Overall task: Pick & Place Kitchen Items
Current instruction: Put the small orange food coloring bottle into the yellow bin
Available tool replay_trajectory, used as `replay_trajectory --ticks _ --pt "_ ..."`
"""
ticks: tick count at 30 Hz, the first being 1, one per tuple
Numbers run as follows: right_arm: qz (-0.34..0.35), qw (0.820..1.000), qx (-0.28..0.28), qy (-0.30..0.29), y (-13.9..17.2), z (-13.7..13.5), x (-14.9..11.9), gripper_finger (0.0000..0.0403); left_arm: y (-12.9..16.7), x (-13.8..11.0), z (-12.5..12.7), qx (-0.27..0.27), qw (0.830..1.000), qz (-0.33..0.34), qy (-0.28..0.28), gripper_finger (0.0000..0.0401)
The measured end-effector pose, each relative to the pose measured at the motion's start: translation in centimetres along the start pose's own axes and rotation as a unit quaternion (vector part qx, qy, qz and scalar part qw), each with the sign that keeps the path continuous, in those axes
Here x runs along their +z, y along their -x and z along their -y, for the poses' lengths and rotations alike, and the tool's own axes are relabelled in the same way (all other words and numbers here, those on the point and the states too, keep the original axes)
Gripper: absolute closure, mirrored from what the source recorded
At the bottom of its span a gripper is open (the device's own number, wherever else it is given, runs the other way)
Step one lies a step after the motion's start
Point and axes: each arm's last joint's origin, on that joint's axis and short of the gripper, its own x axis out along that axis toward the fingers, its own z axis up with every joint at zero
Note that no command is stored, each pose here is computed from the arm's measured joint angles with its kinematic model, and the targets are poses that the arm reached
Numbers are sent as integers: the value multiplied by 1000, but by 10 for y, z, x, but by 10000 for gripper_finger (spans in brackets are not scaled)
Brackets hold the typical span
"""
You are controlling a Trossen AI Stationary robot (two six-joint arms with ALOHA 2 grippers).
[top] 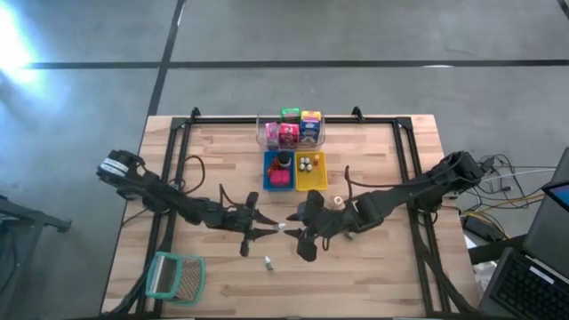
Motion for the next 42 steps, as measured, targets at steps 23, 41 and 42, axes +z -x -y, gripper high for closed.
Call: replay_trajectory --ticks 23,41,42 --pt "-39 999 5 14 1 1 -7 279 -26 19 2 4 999 -31 -32 307" --pt "-45 999 0 18 1 2 -8 316 -26 18 1 5 999 -36 -32 307" --pt "-45 999 0 18 1 2 -8 316 -26 18 1 5 999 -36 -32 307"
